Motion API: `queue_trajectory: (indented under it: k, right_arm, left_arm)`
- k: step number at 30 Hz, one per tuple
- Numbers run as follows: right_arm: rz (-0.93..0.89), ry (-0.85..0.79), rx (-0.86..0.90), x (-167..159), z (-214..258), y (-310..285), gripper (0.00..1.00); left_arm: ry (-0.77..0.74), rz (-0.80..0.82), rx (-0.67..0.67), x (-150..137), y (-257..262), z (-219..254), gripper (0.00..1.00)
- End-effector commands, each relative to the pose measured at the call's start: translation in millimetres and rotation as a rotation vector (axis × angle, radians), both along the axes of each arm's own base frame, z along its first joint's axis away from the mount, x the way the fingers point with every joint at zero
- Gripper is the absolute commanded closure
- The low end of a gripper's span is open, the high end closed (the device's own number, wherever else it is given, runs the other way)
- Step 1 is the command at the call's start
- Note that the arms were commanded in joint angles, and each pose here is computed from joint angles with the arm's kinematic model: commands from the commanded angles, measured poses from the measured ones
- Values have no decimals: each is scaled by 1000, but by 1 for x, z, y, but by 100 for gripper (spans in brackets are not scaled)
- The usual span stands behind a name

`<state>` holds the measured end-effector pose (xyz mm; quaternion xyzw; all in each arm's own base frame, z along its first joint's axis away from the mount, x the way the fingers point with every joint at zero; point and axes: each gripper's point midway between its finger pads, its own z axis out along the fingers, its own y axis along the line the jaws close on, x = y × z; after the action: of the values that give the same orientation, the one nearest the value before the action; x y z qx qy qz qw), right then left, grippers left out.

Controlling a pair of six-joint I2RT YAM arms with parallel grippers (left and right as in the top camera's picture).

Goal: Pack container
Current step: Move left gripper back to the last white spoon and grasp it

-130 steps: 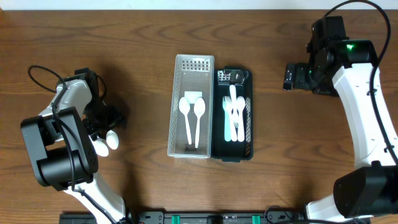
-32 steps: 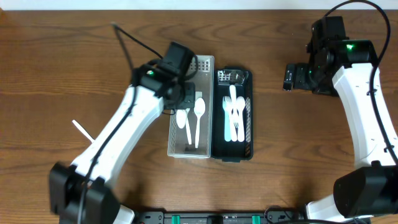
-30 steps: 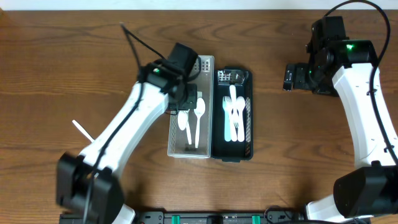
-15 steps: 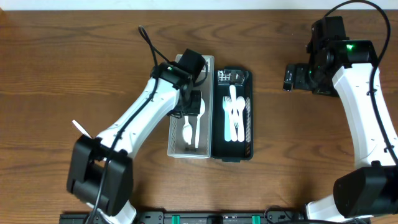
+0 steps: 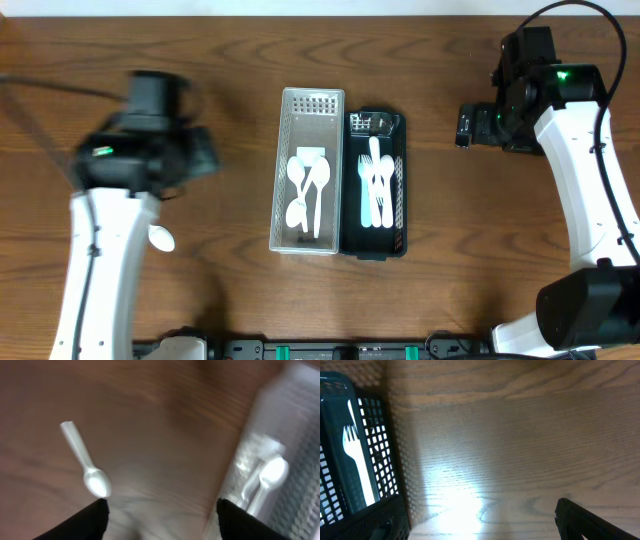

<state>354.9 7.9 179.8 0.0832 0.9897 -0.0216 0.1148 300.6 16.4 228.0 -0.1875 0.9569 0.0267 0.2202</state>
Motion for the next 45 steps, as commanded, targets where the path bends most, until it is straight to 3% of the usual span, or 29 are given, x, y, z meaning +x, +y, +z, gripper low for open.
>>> queue_trajectory:
  k: [1, 7, 12, 19, 37, 45]
  right_arm:
    - [18, 5, 0, -1, -1, 1, 1]
    - [18, 5, 0, -1, -1, 1, 1]
    - [19, 20, -1, -5, -1, 1, 1]
    - [19, 31, -2, -8, -2, 0, 1]
    - [19, 31, -1, -8, -2, 1, 1]
    - [18, 36, -2, -9, -2, 0, 1]
  left_arm:
    - [37, 227, 6, -13, 60, -12, 25]
    - [157, 452, -83, -29, 112, -75, 23]
    - [275, 509, -188, -33, 120, -141, 22]
    - [412, 528, -226, -36, 124, -202, 22]
    - [525, 531, -250, -41, 121, -253, 22]
    - [533, 531, -251, -42, 121, -252, 52]
